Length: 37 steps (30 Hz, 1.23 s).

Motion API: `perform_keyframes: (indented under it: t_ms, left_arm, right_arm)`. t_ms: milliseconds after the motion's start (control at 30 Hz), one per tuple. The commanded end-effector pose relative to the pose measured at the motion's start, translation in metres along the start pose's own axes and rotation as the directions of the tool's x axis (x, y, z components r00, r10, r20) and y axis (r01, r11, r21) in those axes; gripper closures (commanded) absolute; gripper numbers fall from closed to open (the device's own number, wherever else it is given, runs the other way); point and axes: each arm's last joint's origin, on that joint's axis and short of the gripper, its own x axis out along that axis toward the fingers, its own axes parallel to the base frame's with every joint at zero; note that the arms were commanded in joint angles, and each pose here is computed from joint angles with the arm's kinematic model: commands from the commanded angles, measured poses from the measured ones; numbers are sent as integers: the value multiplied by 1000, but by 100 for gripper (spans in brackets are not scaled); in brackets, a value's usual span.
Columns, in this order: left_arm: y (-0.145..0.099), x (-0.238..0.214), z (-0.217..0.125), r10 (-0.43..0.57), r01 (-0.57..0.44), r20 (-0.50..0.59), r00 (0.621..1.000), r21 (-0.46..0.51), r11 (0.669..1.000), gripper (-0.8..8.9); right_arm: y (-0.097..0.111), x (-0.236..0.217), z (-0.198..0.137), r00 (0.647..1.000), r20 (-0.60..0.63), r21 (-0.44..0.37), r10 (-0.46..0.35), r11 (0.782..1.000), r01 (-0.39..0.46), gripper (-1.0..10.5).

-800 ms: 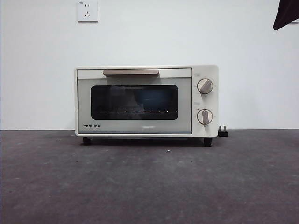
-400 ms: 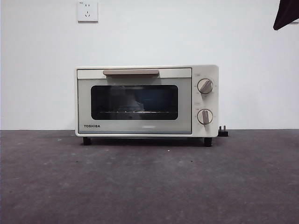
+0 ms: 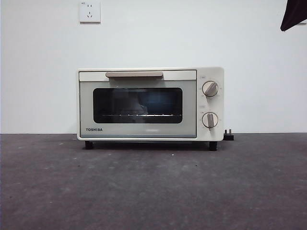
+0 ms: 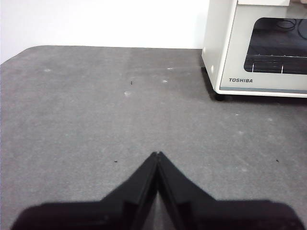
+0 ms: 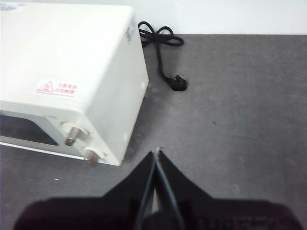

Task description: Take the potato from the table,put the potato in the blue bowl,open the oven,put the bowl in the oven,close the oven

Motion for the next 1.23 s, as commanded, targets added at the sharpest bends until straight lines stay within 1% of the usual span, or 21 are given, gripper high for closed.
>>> perform_keyframes:
  t_ms: [33, 100, 167, 267, 333, 400, 433, 500, 567, 600, 633, 667, 700, 767, 867, 1000, 1067, 1133, 1233]
  left_arm:
    - [0, 1, -3, 1, -1, -4, 1000, -7, 1000, 817]
    - [0, 1, -3, 1, -1, -6, 1000, -7, 1000, 817]
    - [0, 1, -3, 1, -1, -8, 1000, -7, 1000, 817]
    - [0, 2, -3, 1, -1, -15, 1000, -7, 1000, 818]
    - [0, 2, -4, 2, -2, -19, 1000, -7, 1000, 817]
    - [0, 2, -4, 1, -2, -23, 1000, -7, 1000, 817]
    - [0, 2, -4, 1, -2, -24, 1000, -7, 1000, 817]
    - [0, 2, -4, 1, -2, -24, 1000, -7, 1000, 817]
    - [0, 2, -4, 2, -2, -27, 1000, -7, 1000, 817]
    - [0, 2, -4, 2, -2, -29, 1000, -7, 1000, 817]
    - [0, 3, -5, 2, -2, -30, 1000, -7, 1000, 817]
    - [0, 3, -5, 2, -2, -32, 999, -7, 1000, 817]
    - [0, 3, -5, 2, -2, -32, 999, -7, 1000, 818]
    - [0, 3, -5, 2, -2, -34, 999, -7, 1000, 817]
    - [0, 3, -5, 2, -2, -37, 999, -7, 1000, 817]
    - [0, 3, -5, 2, -2, -38, 999, -7, 1000, 818]
    - [0, 3, -5, 2, -2, -38, 999, -7, 1000, 818]
    - [0, 3, -5, 2, -2, -38, 999, -7, 1000, 818]
    - [0, 3, -5, 2, -2, -38, 999, -7, 1000, 818]
  right_arm:
    - [2, -16, -1, 999, 12, 4, -40, 999, 40, 947]
    - [6, -42, -2, 998, 41, 0, -52, 999, 52, 947]
    - [12, -67, -3, 996, 83, -9, -44, 999, 45, 946]
    - [19, -111, -4, 976, 210, -99, -54, 992, 77, 946]
    - [21, -131, -6, 951, 302, -129, -63, 986, 107, 946]
    - [23, -146, -13, 907, 409, -160, -99, 971, 178, 946]
    - [23, -150, -18, 881, 459, -161, -113, 965, 208, 946]
    - [23, -153, -32, 808, 575, -139, -130, 957, 253, 946]
    - [24, -152, -52, 742, 659, -117, -123, 958, 262, 946]
    - [24, -151, -65, 716, 688, -101, -120, 961, 259, 946]
    - [24, -148, -76, 702, 702, -92, -119, 963, 255, 946]
    - [24, -144, -90, 696, 708, -82, -118, 966, 247, 946]
    - [24, -140, -104, 697, 707, -76, -119, 967, 242, 946]
    - [23, -131, -130, 712, 692, -67, -121, 971, 230, 946]
    - [22, -112, -165, 749, 651, -55, -126, 976, 212, 946]
    - [18, -88, -202, 791, 597, 17, -131, 988, 150, 946]
    - [15, -79, -217, 803, 577, 70, -151, 988, 135, 946]
    - [13, -73, -228, 808, 565, 97, -166, 986, 134, 946]
    - [12, -65, -241, 810, 560, 96, -175, 985, 146, 946]
